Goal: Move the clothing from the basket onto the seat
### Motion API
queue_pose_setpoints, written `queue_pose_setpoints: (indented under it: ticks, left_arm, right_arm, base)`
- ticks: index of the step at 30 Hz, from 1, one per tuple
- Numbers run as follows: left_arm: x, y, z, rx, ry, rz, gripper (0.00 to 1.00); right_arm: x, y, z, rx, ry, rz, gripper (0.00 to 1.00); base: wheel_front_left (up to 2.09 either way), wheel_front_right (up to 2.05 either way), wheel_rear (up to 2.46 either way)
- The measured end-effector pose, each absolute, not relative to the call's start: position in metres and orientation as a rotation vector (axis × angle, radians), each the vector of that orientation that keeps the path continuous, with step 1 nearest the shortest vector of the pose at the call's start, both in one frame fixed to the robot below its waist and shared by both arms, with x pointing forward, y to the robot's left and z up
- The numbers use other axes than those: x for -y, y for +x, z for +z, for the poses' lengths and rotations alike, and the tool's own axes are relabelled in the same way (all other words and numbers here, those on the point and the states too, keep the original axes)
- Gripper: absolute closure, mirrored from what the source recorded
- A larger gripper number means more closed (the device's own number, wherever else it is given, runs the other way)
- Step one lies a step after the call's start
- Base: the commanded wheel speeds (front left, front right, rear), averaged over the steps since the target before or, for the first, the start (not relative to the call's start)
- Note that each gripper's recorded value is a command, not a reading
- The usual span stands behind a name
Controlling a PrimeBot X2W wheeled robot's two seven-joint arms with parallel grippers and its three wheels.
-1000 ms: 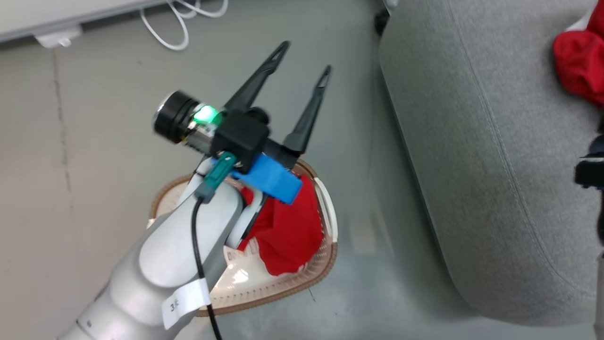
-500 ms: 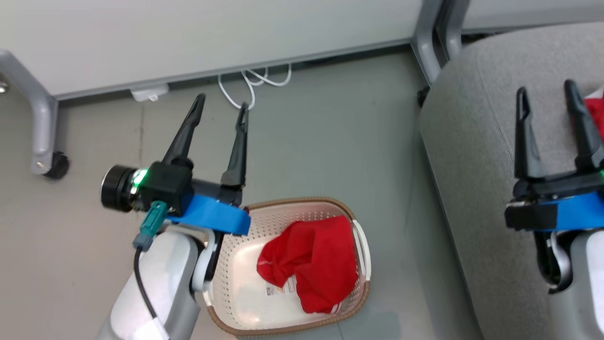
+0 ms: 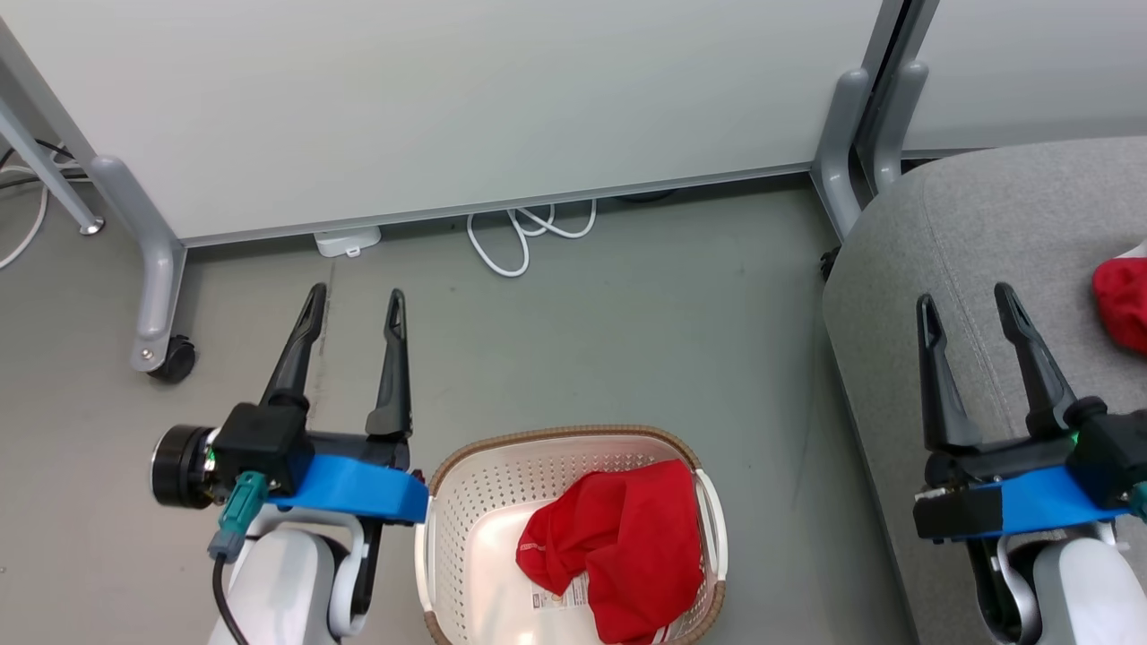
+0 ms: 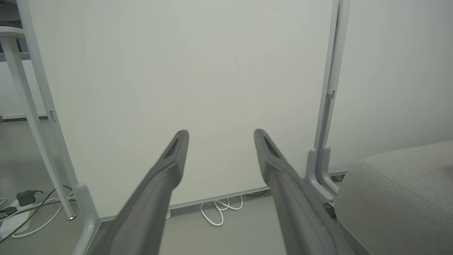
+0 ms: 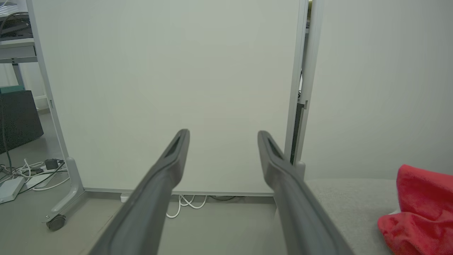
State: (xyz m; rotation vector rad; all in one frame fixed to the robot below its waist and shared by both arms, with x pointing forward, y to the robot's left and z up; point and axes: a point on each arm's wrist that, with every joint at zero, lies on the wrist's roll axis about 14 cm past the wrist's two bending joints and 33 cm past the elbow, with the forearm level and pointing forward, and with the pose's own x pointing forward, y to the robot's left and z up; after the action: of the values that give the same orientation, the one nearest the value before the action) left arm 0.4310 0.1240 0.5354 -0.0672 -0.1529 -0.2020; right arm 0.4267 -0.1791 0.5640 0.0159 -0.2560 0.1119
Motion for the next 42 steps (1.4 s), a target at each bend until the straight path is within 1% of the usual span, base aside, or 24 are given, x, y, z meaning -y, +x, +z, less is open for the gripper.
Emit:
queue_pose_setpoints:
  ticks: [11,22,42]
  left_arm:
    - [-0.145,0.408,0.525,0.130,-0.066,-0.141,0.00]
    - [-0.159,0.395,0.520,0.118,-0.062,-0.105,0.00]
    - [-0.155,0.394,0.517,0.109,-0.066,-0.115,0.00]
  right_arm:
    - [0.188,0.408,0.550,0.220,0.054,0.065,0.00]
    - [0.179,0.400,0.540,0.189,0.066,0.081,0.00]
    - [0.178,0.396,0.538,0.181,0.075,0.078,0.00]
  base:
    - [0.00,0.00,0.00]
    - [0.00,0.00,0.00]
    - [0.00,0.00,0.00]
